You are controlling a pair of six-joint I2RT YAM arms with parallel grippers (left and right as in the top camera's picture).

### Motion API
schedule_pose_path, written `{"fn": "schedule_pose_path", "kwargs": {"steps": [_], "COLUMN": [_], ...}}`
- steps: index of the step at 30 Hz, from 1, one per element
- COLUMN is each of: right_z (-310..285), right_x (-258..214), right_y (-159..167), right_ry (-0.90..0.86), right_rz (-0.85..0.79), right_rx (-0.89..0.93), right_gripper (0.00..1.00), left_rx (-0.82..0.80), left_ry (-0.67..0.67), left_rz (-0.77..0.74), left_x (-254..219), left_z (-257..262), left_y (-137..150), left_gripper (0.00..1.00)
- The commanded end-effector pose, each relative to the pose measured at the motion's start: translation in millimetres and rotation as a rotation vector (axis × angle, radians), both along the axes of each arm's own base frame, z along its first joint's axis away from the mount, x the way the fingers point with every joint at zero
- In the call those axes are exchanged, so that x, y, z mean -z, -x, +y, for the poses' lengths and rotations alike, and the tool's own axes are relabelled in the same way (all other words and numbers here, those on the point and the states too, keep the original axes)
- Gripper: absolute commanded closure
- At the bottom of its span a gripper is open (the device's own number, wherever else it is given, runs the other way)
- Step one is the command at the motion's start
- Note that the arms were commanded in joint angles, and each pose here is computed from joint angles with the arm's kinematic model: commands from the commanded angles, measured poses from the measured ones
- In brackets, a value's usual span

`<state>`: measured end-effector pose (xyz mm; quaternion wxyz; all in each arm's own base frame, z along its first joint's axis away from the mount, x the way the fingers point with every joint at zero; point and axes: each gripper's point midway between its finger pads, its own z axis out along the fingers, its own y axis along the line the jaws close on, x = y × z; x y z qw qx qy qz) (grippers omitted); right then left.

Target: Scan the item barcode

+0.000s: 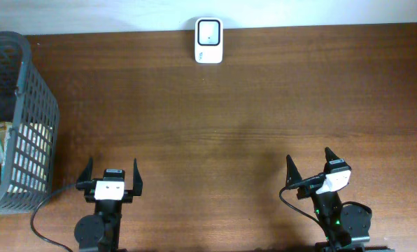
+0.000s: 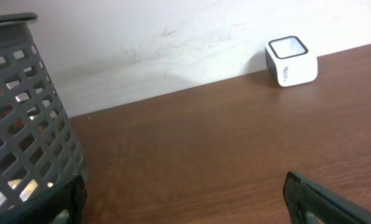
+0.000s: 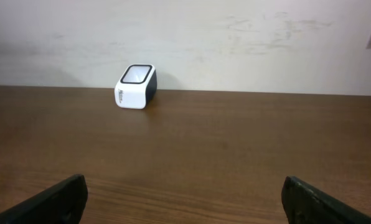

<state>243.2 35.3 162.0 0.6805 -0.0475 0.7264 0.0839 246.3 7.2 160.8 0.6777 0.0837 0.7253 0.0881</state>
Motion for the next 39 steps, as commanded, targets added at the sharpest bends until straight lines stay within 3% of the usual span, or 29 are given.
{"fn": "schedule_pose_path", "kwargs": {"steps": [1, 4, 10, 14, 16, 19, 20, 24, 27, 30, 32, 34, 36, 39], "right_z": [3, 3, 3, 3, 3, 3, 3, 3, 3, 3, 3, 3, 3, 3], "right_x": [2, 2, 2, 2, 2, 2, 2, 2, 2, 2, 2, 2, 2, 2], "right_y": [1, 1, 1, 1, 1, 1, 1, 1, 1, 1, 1, 1, 1, 1], "right_ry": [-0.002, -0.002, -0.002, -0.002, -0.002, -0.002, -0.002, -0.002, -0.002, -0.002, -0.002, -0.002, -0.002, -0.002], "right_rz": [0.003, 0.003, 0.003, 0.003, 0.003, 0.003, 0.003, 0.003, 0.003, 0.003, 0.003, 0.003, 0.003, 0.003], "right_rx": [-0.017, -0.017, -0.017, -0.017, -0.017, -0.017, -0.017, -0.017, -0.017, -0.017, -0.017, -0.017, -0.017, -0.017], "right_gripper": [0.01, 0.01, 0.01, 0.01, 0.02, 0.01, 0.01, 0.01, 0.02, 0.01, 0.01, 0.01, 0.01, 0.01], "left_rx": [0.037, 0.063, 0.207, 0.282, 0.281, 0.28, 0.304, 0.308, 0.318, 0.33, 0.264, -0.048, -0.349, -0.679], "left_ry": [-0.016, -0.007, -0.009, 0.022, 0.053, 0.085, 0.117, 0.198, 0.22, 0.212, 0.187, 0.292, 0.448, 0.703], "left_rz": [-0.036, -0.071, -0.108, 0.036, 0.193, 0.35, 0.464, 0.788, 0.851, 0.796, 0.736, 0.662, 0.582, 0.518], "left_x": [-13, -38, -135, -185, -197, -204, -203, -168, -146, -150, -167, -190, -202, -193], "left_z": [-7, -12, -36, -46, -45, -43, -47, -49, -50, -51, -35, 27, 105, 199], "left_y": [1, 5, 3, -31, -59, -87, -101, -124, -142, -160, -167, -174, -161, -116], "left_gripper": [0.01, 0.01, 0.01, 0.01, 0.01, 0.01, 0.01, 0.01, 0.01, 0.01, 0.01, 0.01, 0.01, 0.0]}}
